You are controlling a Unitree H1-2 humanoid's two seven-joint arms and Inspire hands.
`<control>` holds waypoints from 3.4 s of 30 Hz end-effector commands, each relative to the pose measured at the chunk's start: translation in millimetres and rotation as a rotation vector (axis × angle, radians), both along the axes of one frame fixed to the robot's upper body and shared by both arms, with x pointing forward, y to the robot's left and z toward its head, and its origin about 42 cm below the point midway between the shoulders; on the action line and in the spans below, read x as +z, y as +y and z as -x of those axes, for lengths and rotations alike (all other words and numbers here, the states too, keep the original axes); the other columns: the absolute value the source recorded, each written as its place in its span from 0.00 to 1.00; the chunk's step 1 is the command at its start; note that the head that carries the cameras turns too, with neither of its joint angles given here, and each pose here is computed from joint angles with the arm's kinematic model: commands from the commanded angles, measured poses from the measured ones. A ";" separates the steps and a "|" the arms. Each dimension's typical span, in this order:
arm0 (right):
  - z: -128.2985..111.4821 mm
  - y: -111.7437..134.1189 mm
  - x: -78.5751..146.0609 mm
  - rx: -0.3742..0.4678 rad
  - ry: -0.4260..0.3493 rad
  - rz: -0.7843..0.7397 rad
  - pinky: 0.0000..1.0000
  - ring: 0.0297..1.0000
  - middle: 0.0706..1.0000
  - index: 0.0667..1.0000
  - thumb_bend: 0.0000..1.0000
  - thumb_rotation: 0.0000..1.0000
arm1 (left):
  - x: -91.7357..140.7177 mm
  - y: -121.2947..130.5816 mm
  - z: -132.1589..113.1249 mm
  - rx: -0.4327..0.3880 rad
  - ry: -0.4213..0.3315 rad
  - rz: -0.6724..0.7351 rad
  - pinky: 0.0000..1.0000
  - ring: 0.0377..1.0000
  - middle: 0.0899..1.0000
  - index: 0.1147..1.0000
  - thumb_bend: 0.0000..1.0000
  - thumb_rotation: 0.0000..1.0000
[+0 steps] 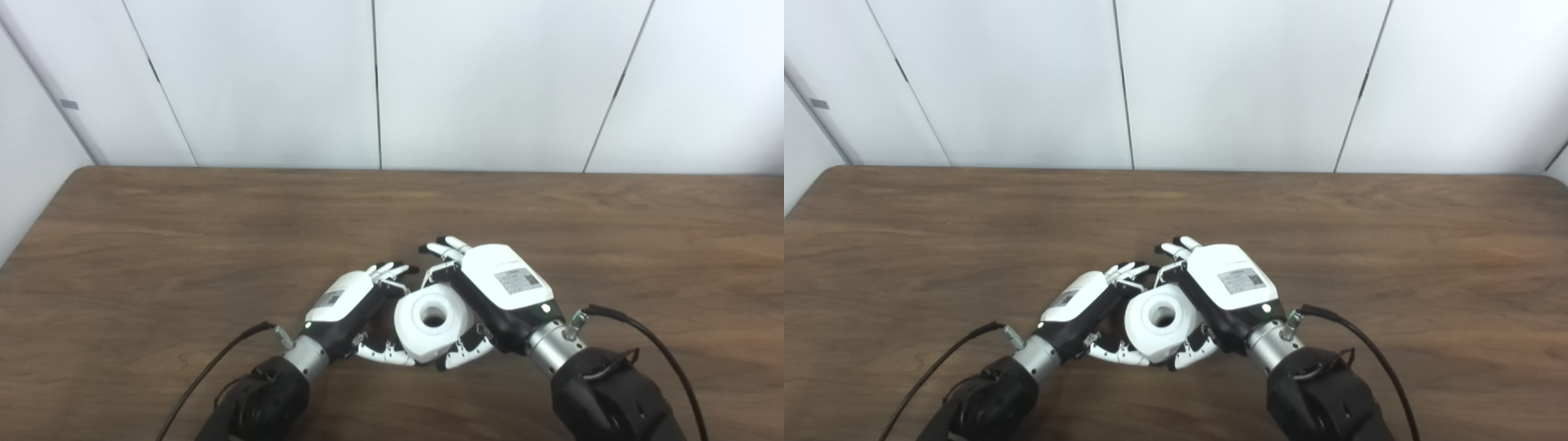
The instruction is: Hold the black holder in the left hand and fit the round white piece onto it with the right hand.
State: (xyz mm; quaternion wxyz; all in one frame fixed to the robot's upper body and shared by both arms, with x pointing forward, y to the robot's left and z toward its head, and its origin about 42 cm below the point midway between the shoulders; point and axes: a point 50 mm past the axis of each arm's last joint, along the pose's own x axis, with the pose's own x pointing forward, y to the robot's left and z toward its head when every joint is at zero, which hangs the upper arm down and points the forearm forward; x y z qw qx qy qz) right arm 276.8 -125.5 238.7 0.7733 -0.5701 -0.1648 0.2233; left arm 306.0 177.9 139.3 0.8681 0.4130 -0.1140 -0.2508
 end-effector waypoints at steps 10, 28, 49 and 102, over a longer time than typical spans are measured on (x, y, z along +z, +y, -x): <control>0.4 -9.4 -6.0 -0.012 0.034 -0.018 0.82 0.95 0.90 0.44 0.51 0.14 | 18.2 -6.8 0.5 -0.013 -0.053 0.031 1.00 0.98 0.93 0.41 0.51 0.05; -2.7 -22.1 -11.9 -0.050 0.047 -0.027 0.78 0.95 0.90 0.44 0.51 0.14 | 20.0 -7.4 1.3 -0.013 -0.054 0.030 1.00 0.98 0.93 0.41 0.51 0.05; -1.8 -19.8 -1.8 -0.026 0.022 -0.031 0.79 0.95 0.90 0.44 0.51 0.14 | 18.7 -11.1 -0.9 -0.017 -0.053 0.039 1.00 0.99 0.93 0.41 0.51 0.05; -3.4 -19.4 -0.3 -0.029 0.116 -0.079 0.82 1.00 0.97 0.81 0.94 0.41 | 16.9 -8.7 -1.7 -0.013 -0.052 0.033 1.00 0.98 0.93 0.41 0.51 0.05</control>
